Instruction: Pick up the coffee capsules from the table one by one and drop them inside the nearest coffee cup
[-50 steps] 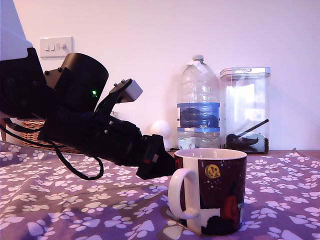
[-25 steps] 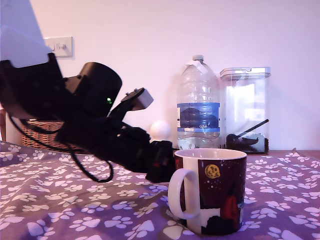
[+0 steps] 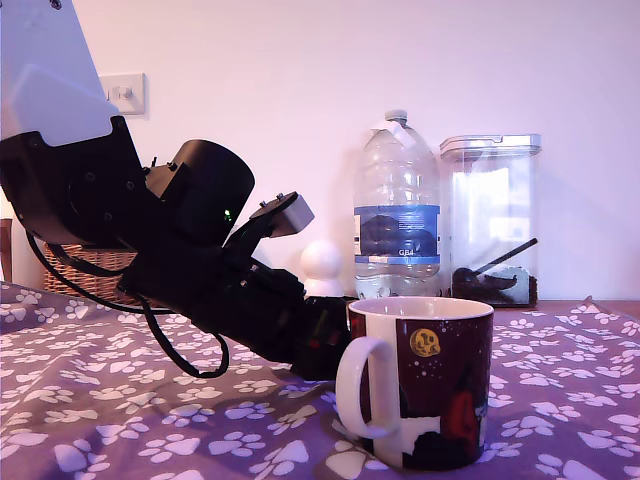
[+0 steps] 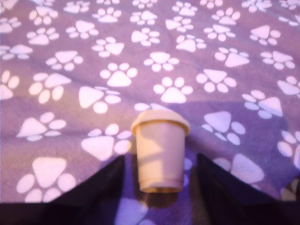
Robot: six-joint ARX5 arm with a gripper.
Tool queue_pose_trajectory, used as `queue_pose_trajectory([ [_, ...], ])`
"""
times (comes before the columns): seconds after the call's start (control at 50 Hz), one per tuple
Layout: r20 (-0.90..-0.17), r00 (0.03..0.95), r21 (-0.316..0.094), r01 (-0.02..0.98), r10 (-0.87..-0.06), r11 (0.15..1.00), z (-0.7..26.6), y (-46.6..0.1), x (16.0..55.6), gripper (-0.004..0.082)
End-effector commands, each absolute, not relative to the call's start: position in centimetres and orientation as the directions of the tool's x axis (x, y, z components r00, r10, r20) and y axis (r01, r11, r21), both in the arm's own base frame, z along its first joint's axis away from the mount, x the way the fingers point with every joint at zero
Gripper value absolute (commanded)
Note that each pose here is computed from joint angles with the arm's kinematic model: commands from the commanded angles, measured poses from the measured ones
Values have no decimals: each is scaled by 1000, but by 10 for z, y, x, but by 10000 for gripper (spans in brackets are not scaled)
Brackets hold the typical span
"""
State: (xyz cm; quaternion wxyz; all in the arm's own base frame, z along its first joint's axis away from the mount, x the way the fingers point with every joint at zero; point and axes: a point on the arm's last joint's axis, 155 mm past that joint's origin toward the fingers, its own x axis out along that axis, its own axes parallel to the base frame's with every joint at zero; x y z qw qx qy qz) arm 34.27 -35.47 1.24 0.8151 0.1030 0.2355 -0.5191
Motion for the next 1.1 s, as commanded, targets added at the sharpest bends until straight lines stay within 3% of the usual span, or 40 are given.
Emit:
queue_pose_trajectory([
  [0.0, -498, 335, -84, 899, -800, 429, 5, -358, 339, 253],
  [0.32, -487, 318, -91, 908, -813, 410, 7, -361, 336, 53],
  [0.8, -442, 291, -94, 926, -849, 366, 20, -368, 332, 54],
  [1.08, -394, 312, -61, 930, -864, 364, 54, -368, 333, 54],
])
